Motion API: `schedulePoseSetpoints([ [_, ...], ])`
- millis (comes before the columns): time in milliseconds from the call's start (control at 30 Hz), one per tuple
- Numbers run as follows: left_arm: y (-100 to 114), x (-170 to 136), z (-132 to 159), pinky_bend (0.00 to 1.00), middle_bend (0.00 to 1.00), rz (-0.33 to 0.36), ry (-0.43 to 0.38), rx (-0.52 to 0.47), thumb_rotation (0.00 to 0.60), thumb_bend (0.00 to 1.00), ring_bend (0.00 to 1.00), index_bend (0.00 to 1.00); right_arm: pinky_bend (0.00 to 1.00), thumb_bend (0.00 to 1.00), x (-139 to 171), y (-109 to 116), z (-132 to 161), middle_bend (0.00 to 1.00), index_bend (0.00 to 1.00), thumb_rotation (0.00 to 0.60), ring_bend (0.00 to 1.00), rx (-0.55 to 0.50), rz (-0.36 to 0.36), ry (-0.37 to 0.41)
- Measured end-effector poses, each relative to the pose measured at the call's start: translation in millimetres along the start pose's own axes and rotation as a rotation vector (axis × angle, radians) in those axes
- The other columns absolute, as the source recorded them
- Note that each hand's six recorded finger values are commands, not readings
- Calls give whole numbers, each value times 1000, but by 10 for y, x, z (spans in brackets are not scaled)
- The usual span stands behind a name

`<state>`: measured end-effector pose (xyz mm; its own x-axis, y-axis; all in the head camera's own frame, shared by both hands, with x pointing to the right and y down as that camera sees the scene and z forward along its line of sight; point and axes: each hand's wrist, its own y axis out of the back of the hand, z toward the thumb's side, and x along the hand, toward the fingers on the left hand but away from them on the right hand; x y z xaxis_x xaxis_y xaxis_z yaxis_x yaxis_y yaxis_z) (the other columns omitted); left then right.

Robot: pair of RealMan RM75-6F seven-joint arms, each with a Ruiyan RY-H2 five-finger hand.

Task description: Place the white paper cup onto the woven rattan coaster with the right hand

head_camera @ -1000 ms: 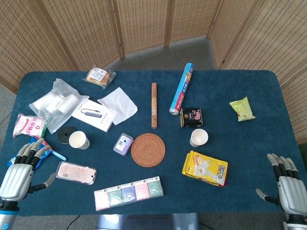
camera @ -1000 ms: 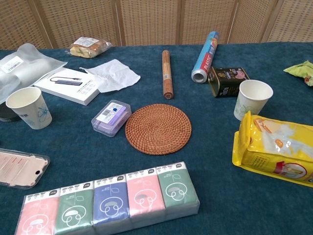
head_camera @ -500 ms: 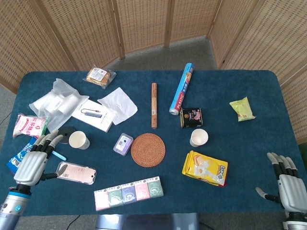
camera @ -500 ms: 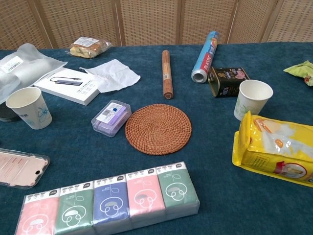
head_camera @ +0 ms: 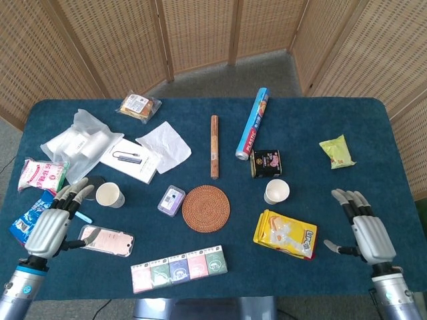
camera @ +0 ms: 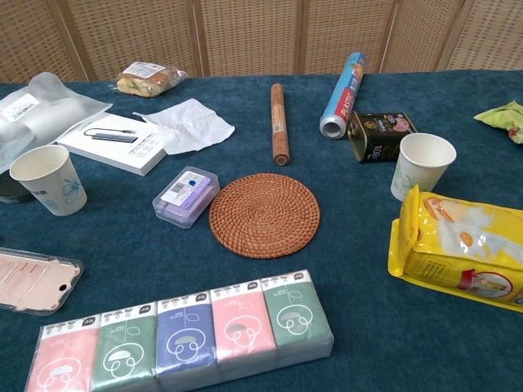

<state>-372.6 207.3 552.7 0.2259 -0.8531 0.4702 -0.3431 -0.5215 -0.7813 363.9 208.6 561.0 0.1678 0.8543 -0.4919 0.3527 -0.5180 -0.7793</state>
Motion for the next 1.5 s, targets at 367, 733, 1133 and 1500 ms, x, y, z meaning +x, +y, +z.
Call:
schedulePoseSetpoints([
  [367,96,-157,76,0,0,28,-17,11,453,347,0,48,0,153,-639,-274,496,0,0,600,0,-38,135,131],
  [733,132,-219,4,0,0,35,3,3,455,346,0,38,0,157,-1113,-523,785,0,0,600,0,16,227,168],
  [1133,140,-252,-57,0,0,36,16,-7,454,347,0,37,0,172,-1433,-629,698,0,0,600,0,103,272,118],
  [1500,147,-250,-40,0,0,23,4,-15,454,345,0,31,22,194,-1521,-701,539,49,120,600,0,140,260,83],
])
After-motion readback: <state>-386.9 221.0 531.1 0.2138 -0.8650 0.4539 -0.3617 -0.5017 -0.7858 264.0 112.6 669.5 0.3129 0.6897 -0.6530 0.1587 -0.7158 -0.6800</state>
